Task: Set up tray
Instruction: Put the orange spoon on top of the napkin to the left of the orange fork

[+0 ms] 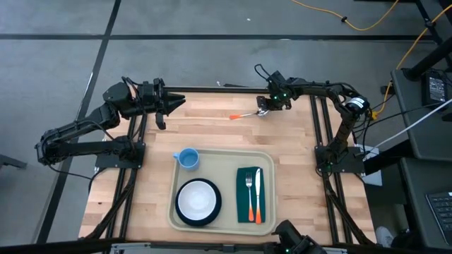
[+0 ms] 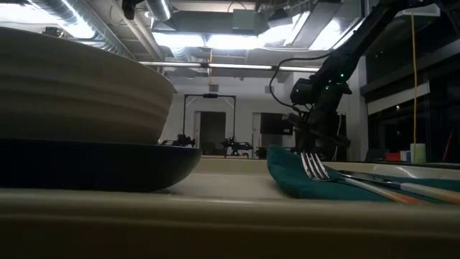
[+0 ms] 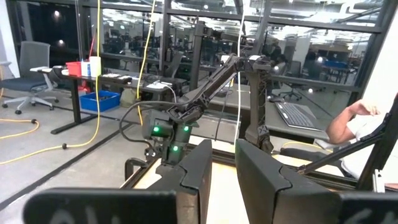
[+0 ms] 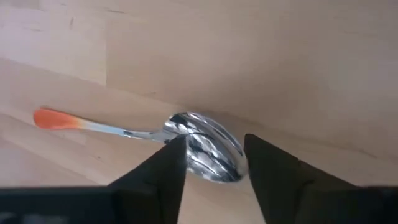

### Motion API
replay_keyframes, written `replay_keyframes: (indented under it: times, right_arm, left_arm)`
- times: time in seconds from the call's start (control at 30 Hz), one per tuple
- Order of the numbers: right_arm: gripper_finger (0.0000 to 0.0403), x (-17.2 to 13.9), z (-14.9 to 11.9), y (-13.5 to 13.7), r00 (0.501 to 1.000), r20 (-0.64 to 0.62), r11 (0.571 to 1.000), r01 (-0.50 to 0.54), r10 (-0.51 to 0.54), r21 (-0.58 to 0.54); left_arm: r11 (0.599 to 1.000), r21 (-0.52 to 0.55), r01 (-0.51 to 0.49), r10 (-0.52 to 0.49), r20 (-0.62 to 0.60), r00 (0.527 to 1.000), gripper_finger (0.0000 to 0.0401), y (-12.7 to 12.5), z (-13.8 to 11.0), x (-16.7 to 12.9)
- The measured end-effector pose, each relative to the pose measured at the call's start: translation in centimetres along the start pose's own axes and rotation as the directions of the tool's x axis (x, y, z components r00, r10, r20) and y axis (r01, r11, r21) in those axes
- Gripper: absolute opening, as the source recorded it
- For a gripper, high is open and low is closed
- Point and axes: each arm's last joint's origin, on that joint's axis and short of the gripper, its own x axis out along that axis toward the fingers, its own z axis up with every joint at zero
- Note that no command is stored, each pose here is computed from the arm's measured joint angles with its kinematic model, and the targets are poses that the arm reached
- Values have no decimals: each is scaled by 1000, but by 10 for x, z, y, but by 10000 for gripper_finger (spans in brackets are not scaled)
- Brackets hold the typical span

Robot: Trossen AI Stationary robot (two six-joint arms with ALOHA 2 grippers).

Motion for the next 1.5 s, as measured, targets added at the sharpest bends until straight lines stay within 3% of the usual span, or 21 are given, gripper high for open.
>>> replay_keyframes:
  times: [0.33,0.97,1.1,1.23,1.5]
  right_arm:
    - [115,0,0,1,1000,-8,1000,-24,24,-7]
    - [106,22,-2,-1,993,-98,998,-60,60,4]
    - [83,23,-1,-1,994,-93,998,-64,64,0]
    - [23,23,1,4,987,-91,990,-137,134,-20]
    - [11,22,8,11,970,-55,970,-239,236,-48]
  left_arm:
    - [1000,-1,0,0,0,1000,67,0,0,0]
    - [1000,-11,2,-2,0,1000,65,0,0,0]
    - [1000,-11,1,-1,0,1000,67,0,0,0]
    - [1000,-11,1,-1,0,1000,66,0,0,0]
    - [1000,-11,2,-2,0,1000,63,0,0,0]
